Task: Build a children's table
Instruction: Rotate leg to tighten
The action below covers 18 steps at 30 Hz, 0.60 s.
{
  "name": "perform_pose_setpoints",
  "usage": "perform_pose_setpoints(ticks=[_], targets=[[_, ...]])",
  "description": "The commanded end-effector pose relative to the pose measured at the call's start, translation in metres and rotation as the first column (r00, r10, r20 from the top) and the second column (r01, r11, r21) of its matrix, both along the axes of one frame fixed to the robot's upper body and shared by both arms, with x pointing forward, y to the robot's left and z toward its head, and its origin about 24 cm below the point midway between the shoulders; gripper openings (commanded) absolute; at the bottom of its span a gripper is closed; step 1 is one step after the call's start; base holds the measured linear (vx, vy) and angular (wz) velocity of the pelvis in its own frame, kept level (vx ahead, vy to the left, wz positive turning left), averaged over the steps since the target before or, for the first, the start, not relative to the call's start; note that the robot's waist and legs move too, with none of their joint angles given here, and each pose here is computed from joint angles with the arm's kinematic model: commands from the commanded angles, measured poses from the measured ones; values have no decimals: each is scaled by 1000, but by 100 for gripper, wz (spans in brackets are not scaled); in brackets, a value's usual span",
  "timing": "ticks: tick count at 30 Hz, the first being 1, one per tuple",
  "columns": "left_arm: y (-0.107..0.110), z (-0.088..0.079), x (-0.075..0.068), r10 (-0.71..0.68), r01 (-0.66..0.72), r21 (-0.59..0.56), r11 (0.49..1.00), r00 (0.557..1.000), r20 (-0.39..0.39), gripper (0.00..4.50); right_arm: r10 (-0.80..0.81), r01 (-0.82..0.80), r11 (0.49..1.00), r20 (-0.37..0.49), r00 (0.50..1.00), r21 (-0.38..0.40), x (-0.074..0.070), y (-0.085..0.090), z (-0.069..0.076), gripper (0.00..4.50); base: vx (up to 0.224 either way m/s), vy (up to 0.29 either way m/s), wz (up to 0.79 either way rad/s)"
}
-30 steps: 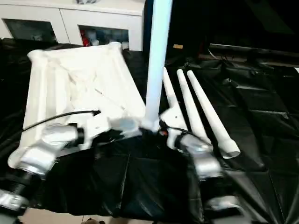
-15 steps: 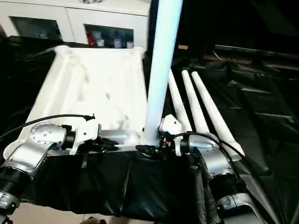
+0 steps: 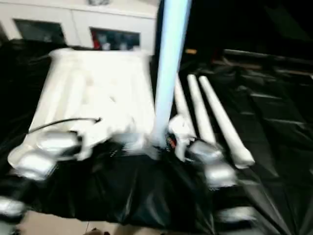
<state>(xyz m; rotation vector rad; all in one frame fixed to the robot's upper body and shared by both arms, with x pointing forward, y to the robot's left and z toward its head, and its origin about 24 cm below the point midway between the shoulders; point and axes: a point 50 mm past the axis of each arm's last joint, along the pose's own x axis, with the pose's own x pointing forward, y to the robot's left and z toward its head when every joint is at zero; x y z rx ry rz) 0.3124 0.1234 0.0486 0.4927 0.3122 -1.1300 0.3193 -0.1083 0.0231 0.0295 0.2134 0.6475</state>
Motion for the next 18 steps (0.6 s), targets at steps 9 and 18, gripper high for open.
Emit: perform_pose_setpoints(ticks=[9, 18], targets=[[-58, -13, -3, 82, -81, -31, 996, 996, 39, 0, -15, 16, 999, -36, 999, 34, -3, 63, -6, 273, 0, 0, 0], [-30, -14, -12, -49, 49, 12, 999, 998, 43, 0, 169, -169, 986, 87, 982, -6, -5, 44, 6, 389, 0, 0, 0]])
